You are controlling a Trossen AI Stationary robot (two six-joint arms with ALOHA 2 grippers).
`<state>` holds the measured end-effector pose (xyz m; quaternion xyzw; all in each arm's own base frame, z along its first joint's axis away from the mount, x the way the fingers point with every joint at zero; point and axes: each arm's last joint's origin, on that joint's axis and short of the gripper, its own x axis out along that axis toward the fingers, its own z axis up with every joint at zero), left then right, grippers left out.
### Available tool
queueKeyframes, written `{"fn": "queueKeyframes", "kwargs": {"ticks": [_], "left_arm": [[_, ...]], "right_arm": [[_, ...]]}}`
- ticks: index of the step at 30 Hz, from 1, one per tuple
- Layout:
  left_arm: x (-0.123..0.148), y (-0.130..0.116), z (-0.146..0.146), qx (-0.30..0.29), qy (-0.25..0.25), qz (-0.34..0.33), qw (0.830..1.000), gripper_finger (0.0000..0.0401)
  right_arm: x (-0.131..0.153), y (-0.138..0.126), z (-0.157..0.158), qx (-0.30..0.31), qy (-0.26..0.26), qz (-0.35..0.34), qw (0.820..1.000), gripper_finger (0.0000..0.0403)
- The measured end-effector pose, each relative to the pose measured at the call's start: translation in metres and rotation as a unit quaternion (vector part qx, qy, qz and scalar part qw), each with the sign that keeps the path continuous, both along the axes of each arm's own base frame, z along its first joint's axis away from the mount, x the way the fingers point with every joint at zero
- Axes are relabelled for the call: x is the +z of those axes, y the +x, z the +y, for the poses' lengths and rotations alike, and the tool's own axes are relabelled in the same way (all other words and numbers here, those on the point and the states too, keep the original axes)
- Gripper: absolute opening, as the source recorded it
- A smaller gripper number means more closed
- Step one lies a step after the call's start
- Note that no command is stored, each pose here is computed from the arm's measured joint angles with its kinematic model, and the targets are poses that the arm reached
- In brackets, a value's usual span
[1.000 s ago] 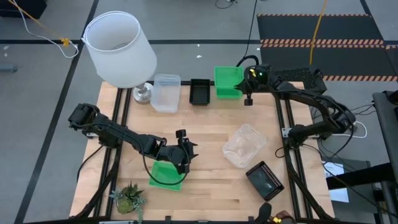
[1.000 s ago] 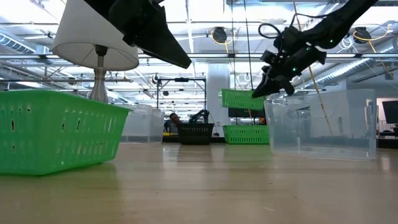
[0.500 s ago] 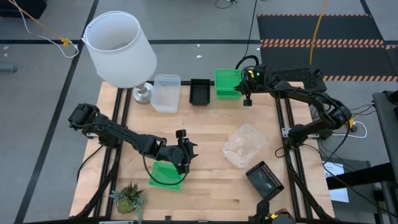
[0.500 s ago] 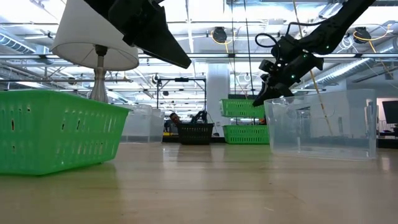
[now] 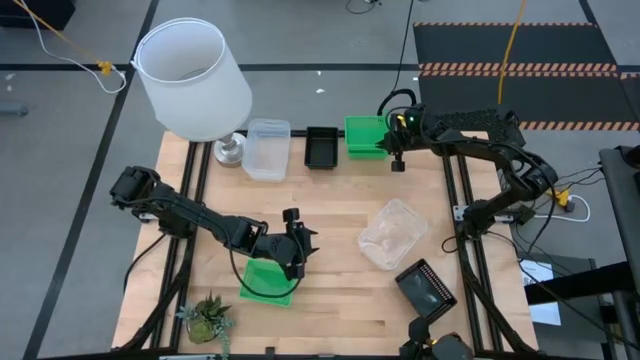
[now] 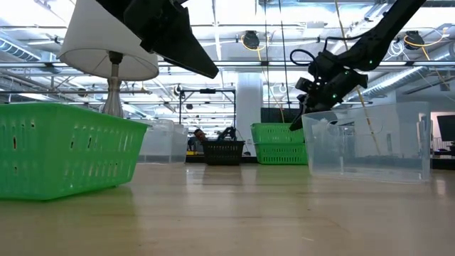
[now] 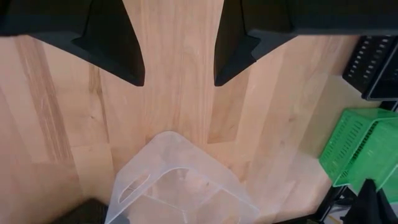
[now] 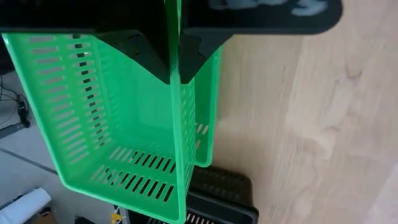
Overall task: Stack baskets by color
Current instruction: Stack the middle green bin on the top green bin
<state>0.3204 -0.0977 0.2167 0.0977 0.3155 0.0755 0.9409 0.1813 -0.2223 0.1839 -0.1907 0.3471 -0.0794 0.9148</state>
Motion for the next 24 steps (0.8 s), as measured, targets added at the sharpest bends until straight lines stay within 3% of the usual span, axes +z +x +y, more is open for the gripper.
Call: {"fn": "queueKeyframes", "kwargs": {"ticks": [14, 24], "left_arm": [[-0.0001, 0.0001, 0.0001, -0.003, 0.005, 0.001, 1.0, 0.0195], [-0.0002, 0.0001, 0.0, -0.003, 0.004, 0.001, 1.0, 0.0195]], "right_arm": [[-0.0004, -0.0005, 0.0002, -0.001, 0.0, 0.004, 1.0, 0.0017], [-0.0005, -0.0004, 0.0003, -0.014, 0.017, -0.002, 1.0, 0.0073]]}}
